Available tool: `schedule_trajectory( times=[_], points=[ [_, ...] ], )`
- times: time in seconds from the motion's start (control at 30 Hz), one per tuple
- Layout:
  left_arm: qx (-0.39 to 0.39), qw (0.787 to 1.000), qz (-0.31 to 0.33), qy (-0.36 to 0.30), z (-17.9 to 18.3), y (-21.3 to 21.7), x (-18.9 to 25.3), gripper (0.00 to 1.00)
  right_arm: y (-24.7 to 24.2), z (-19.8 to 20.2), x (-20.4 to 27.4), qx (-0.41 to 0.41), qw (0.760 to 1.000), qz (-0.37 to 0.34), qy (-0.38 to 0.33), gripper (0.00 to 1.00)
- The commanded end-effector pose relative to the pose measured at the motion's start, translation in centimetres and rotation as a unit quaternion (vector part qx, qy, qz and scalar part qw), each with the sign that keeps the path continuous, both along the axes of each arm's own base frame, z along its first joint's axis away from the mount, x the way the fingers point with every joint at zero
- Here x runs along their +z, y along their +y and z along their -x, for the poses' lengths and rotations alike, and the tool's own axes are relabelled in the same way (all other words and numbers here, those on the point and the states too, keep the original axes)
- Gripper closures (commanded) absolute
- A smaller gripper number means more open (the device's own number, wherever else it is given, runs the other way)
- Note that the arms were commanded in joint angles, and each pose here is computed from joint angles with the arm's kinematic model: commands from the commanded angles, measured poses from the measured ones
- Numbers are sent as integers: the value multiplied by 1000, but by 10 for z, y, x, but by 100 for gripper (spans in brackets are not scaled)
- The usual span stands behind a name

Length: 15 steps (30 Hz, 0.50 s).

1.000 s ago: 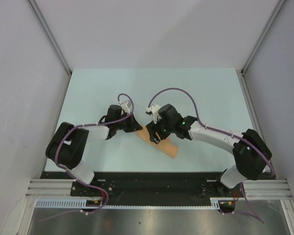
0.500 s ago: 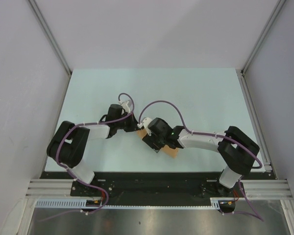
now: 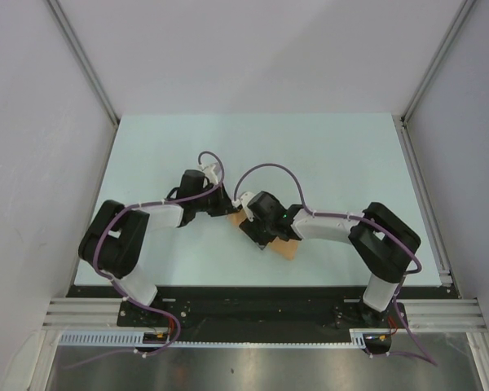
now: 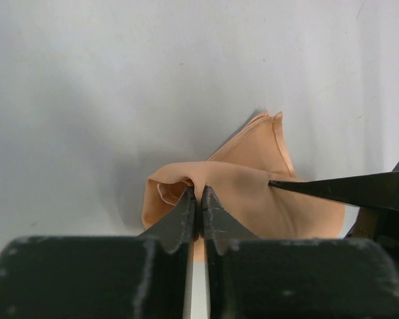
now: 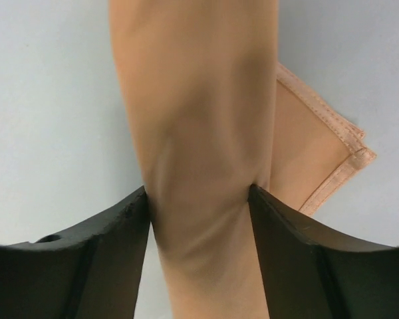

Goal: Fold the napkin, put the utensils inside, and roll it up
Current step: Roll the napkin with the utensil

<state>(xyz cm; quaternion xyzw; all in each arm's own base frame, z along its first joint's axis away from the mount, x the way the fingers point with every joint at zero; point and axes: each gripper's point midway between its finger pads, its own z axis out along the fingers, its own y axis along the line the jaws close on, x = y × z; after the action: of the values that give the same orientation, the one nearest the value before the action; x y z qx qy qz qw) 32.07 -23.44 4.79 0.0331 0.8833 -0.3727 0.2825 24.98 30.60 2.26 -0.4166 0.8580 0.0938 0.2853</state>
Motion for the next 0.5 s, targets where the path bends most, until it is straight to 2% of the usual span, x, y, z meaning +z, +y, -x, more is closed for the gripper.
schedule_trajectory(
  times=[0.0,0.03,0.07,0.13,0.17,0.23,0.33,0.47],
  points=[
    [-2,999,19,-34,-16,-9,27,80,-15,13,-22,-13,997,11,79,41],
    [3,999,18,-41,-20,-7,31,68,-12,17,-22,-7,994,-8,108,45],
    [14,999,10,-44,-23,-3,33,62,-13,23,-24,-6,991,-14,130,54],
    [26,998,3,-60,-28,4,44,46,-7,34,-21,2,981,-52,188,59],
    [30,997,1,-65,-29,7,47,43,-5,39,-19,0,976,-65,210,63],
    [40,996,-11,-76,-29,15,51,37,2,49,-12,8,961,-102,257,66],
    [43,995,-18,-86,-23,21,52,35,11,58,-2,17,943,-141,302,69],
    [38,995,-7,-91,-13,21,48,34,13,49,4,3,929,-169,330,70]
  ],
)
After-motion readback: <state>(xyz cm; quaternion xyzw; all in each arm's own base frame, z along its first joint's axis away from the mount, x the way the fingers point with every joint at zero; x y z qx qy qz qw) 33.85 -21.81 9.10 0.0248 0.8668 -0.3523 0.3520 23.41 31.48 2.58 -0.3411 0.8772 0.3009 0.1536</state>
